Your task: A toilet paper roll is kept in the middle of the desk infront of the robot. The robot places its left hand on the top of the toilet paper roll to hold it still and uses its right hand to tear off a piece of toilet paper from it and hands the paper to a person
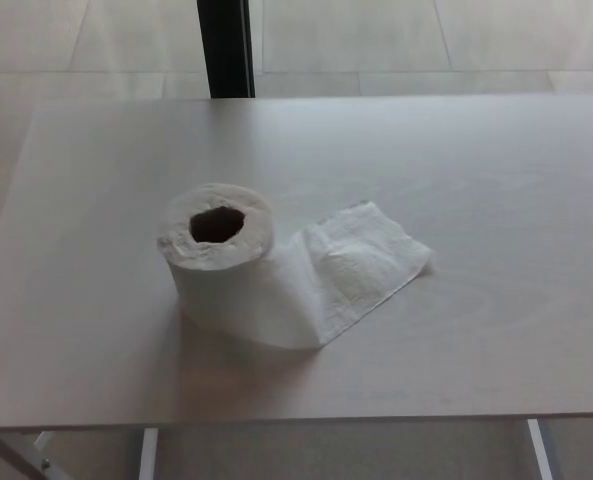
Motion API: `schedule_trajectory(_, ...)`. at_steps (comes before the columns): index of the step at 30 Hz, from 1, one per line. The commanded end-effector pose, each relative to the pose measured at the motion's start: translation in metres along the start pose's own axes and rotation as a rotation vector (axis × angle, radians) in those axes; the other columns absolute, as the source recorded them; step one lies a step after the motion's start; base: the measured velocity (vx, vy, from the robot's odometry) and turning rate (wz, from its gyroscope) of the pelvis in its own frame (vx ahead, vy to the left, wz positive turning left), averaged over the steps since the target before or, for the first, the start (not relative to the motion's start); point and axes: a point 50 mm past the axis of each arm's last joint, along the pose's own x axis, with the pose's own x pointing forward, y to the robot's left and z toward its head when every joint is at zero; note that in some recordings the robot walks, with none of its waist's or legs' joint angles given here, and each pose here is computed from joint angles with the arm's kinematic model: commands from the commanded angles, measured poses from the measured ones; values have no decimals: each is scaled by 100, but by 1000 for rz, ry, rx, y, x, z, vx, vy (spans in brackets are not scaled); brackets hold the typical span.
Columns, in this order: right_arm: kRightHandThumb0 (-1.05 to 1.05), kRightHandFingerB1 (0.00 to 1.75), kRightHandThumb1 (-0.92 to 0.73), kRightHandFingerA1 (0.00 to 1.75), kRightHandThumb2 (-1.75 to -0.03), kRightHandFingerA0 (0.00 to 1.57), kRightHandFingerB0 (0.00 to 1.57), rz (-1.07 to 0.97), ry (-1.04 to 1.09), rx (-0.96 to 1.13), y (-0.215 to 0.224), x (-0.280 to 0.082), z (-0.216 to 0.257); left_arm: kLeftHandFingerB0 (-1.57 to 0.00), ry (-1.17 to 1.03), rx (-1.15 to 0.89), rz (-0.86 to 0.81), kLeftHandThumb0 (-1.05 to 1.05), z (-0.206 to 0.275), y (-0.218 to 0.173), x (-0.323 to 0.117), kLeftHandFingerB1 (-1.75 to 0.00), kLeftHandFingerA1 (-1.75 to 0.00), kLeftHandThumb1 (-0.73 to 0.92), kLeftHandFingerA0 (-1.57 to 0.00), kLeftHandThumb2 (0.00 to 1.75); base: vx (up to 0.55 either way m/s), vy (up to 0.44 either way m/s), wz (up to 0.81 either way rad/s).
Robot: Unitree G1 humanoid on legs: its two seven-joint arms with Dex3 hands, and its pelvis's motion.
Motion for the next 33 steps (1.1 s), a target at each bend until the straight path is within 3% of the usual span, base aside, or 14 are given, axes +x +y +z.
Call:
schedule_trajectory(1, -59, 35, -55, 55, -57, 44, 36, -19, -84, 79, -12, -2, 6, -61, -114, -76, -15, -70, 15, 15, -5, -48, -58, 57, -80, 58, 0, 0, 0)
schedule_trajectory(8, -57, 33, -59, 54, -59, 54, 34, -201, -287, 323, -46, -5, 42, -36, -268, -325, 114, -74, 43, 49, -11, -58, -70, 52, -59, 93, 0, 0, 0)
schedule_trajectory(9, -65, 32, -61, 59, -59, 64, 37, -235, -368, 360, -54, -6, 61, -47, -356, -329, 150, -75, 64, 60, -15, -48, -64, 68, -70, 60, 0, 0, 0)
schedule_trajectory(10, -67, 32, -60, 57, -59, 62, 36, -249, -432, 377, -58, -7, 72, -41, -415, -357, 153, -74, 79, 67, -18, -59, -70, 51, -63, 94, 0, 0, 0)
schedule_trajectory(15, -77, 44, -51, 69, -86, 67, 23, -237, -602, 512, -66, -13, 118, -39, -649, -448, 156, -73, 142, 87, -43, -54, -65, 70, -64, 61, 0, 0, 0)
schedule_trajectory(16, -75, 37, -63, 92, -60, 80, 27, -253, -669, 501, -67, -19, 137, -45, -705, -461, 158, -79, 163, 94, -52, -60, -69, 50, -66, 96, 0, 0, 0)
schedule_trajectory(17, -84, 50, -54, 103, -92, 90, 24, -276, -736, 493, -68, -26, 159, -54, -774, -479, 153, -88, 182, 100, -64, -56, -65, 63, -71, 60, 0, 0, 0)
schedule_trajectory(20, -89, 54, -73, 99, -62, 50, 18, -263, -901, 506, -70, -39, 195, -72, -911, -471, 156, -94, 216, 105, -88, -62, -62, 61, -90, 60, 0, 0, 0)
schedule_trajectory(21, -92, 61, -56, 85, -96, 44, 18, -236, -993, 532, -70, -48, 213, -78, -976, -457, 145, -99, 233, 104, -104, -66, -66, 33, -92, 91, 0, 0, 0)
schedule_trajectory(25, -102, 70, -77, 94, -64, 51, 26, -240, -1081, 544, -65, -67, 247, -81, -1016, -465, 134, -105, 249, 102, -117, -61, -66, 23, -97, 85, 0, 0, 0)
schedule_trajectory(26, -105, 66, -66, 99, -110, 67, 16, -212, -1150, 524, -57, -78, 267, -85, -1083, -443, 139, -102, 265, 98, -129, -58, -61, 29, -92, 87, 0, 0, 0)
schedule_trajectory(31, -105, 63, -67, 81, -106, 36, 19, -62, -1332, 408, -26, -123, 321, -66, -1299, -316, 78, -90, 321, 67, -179, -44, -50, 59, -73, 58, 0, 0, 0)
schedule_trajectory(32, -90, 45, -83, 78, -65, 35, 17, -25, -1394, 314, -14, -132, 329, -48, -1350, -270, 41, -80, 332, 52, -194, -55, -57, 48, -55, 92, 0, 0, 0)
schedule_trajectory(33, -97, 47, -68, 67, -105, 39, 15, 14, -1416, 283, -5, -136, 332, -46, -1376, -233, 27, -76, 339, 42, -204, -43, -47, 66, -56, 60, 0, 0, 0)
